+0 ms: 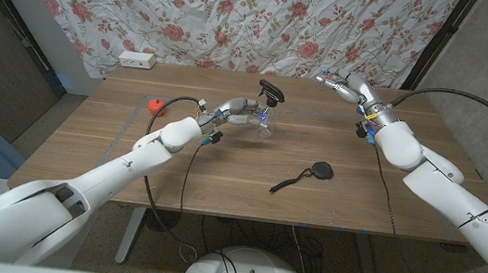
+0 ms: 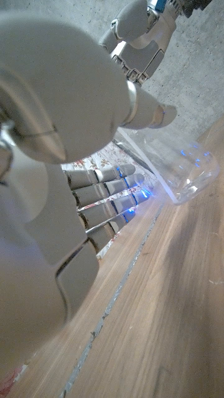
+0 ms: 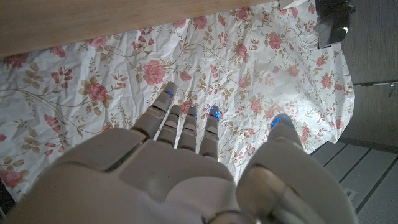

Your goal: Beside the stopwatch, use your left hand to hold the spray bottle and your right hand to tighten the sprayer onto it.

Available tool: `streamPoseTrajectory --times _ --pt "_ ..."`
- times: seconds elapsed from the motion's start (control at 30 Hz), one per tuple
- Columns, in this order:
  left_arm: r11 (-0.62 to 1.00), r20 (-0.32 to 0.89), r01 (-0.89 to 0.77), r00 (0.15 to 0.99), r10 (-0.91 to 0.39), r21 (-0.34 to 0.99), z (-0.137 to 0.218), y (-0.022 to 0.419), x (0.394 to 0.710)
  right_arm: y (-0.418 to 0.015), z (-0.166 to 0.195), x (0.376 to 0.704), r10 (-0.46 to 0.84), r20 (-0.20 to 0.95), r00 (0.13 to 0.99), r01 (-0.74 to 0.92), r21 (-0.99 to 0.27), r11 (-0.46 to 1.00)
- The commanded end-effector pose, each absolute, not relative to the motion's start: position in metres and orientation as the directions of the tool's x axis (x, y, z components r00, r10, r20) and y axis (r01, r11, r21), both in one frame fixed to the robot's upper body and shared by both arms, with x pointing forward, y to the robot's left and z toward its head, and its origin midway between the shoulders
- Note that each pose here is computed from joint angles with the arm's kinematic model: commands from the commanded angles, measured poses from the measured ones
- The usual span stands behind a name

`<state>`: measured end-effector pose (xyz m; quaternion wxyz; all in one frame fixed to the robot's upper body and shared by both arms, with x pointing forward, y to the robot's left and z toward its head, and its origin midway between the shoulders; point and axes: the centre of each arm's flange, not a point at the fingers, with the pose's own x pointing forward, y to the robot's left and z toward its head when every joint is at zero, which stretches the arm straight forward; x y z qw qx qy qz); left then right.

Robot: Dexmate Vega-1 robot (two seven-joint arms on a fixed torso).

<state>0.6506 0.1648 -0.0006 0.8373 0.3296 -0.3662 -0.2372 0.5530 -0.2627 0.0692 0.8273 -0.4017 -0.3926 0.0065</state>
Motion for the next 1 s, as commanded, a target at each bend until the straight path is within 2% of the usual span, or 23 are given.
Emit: streamPoseTrajectory --times 0.03,0.63,1.0 --pt "0.719 0.490 0.120 0.655 -0.576 0.685 -0.011 0.176 0.651 -0.266 0.055 0.570 0.279 0.651 0.706 0.216 -0.573 0.791" --pt "0.744 0.492 0.115 0.682 -0.540 0.658 -0.024 0.178 0.658 -0.269 0.032 0.600 0.242 0.644 0.726 0.062 -0.411 0.910" --pt "0.756 0.482 0.135 0.695 -0.533 0.640 -0.034 0.174 0.664 -0.268 0.023 0.611 0.231 0.639 0.734 0.028 -0.368 0.930"
